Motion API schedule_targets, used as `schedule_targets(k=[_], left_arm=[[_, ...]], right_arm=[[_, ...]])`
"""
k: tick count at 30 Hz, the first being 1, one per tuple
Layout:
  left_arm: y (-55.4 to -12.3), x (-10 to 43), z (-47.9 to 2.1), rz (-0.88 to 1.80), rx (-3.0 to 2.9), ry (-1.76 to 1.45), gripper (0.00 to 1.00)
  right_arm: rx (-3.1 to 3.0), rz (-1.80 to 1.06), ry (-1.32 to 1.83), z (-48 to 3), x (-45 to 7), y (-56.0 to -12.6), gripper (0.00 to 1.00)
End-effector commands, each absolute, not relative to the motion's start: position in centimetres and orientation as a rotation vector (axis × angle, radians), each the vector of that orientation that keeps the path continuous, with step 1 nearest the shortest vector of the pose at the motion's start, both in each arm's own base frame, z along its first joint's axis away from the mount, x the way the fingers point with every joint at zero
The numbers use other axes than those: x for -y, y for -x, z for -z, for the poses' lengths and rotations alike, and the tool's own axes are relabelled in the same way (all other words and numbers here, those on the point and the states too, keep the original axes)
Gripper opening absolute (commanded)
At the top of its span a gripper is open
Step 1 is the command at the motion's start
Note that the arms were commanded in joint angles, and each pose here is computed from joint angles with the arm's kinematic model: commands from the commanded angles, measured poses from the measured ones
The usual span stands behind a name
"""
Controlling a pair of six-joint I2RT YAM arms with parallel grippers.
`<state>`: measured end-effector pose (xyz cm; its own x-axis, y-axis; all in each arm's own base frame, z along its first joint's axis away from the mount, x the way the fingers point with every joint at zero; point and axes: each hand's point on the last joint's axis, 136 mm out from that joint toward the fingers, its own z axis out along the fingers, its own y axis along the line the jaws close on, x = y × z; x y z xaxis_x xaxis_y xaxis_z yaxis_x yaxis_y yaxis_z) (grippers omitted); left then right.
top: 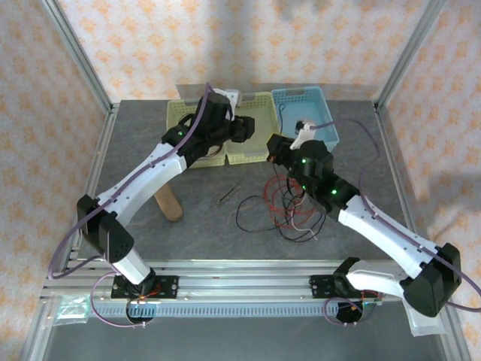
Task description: Untangle the cables
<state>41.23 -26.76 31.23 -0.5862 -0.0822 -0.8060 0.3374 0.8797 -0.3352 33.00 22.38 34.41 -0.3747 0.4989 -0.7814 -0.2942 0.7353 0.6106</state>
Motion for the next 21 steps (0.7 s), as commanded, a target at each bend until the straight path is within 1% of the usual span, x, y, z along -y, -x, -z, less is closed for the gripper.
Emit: schedule_targets(k=[1,8,13,18,21], left_arm=[[-39.6,28.6,-31.1,0.708,-2.079,-0.223,0.51],[-35.6,31.0,-25.6,0.793,-2.138,-0.319,0.52],[-33.3,32.1,-22.3,0.89,-2.153,-0.332,0.53],[-33.1,33.6,-20.9,0.944,-2.178,-0.299,0.54],[-33.4,35.0,-20.8,0.979,-2.174,-0.296,0.55]], right_arm=[[-1.722,-0.88,-0.318,-37.6,-20.4,-33.2,0.0],[-1.66,-1.02,-0.385,-41.2,-20.3,-33.0,0.0],[-1.62,-1.06,-0.392,-43.0,-20.2,-32.9,0.0],[-1.603,-1.118,-0.375,-44.4,-20.7,-32.4,0.0],[-1.594,-1.141,-0.365,-44.9,-20.8,-32.1,0.0]])
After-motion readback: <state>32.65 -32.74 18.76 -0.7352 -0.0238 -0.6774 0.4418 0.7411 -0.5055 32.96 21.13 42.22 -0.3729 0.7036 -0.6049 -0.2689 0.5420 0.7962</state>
